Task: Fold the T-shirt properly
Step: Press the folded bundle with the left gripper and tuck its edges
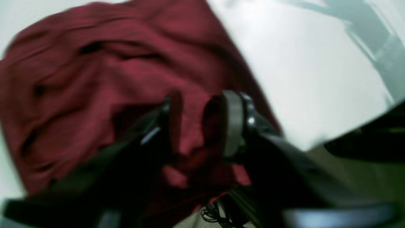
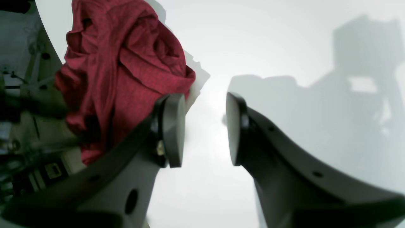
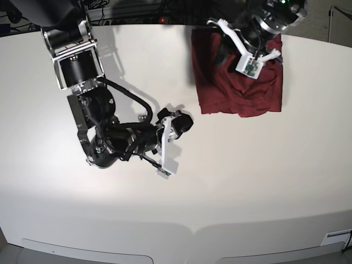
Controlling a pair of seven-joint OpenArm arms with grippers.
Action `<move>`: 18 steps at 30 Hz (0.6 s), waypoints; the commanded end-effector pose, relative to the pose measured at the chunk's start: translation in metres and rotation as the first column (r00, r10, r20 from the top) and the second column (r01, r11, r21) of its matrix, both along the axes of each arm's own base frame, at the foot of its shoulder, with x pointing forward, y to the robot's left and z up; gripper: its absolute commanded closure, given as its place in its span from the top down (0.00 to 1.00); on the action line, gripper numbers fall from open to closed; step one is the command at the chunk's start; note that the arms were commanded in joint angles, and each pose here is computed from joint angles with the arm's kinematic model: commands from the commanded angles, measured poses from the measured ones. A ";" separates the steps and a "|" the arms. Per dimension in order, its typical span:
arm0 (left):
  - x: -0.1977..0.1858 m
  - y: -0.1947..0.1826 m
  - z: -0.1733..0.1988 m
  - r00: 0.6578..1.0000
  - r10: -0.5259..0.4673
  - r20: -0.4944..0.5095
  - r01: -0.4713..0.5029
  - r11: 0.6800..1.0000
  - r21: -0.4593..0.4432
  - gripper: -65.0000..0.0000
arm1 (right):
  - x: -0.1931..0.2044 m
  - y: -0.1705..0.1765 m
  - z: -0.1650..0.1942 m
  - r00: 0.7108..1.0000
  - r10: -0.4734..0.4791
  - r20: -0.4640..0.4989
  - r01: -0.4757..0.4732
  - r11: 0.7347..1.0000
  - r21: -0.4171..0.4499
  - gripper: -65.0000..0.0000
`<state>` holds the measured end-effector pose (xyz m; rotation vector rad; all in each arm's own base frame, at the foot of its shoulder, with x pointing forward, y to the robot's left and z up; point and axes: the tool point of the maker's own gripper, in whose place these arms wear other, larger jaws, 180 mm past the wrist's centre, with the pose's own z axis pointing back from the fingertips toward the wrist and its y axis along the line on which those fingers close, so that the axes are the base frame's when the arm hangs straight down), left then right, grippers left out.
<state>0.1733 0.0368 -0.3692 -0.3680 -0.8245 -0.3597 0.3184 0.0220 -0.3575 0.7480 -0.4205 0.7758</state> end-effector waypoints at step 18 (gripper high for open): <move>-0.005 0.067 0.025 0.952 0.284 0.112 -0.303 0.926 0.226 0.00 | 0.013 0.005 0.020 0.998 -0.006 0.054 0.004 0.999 0.049 0.34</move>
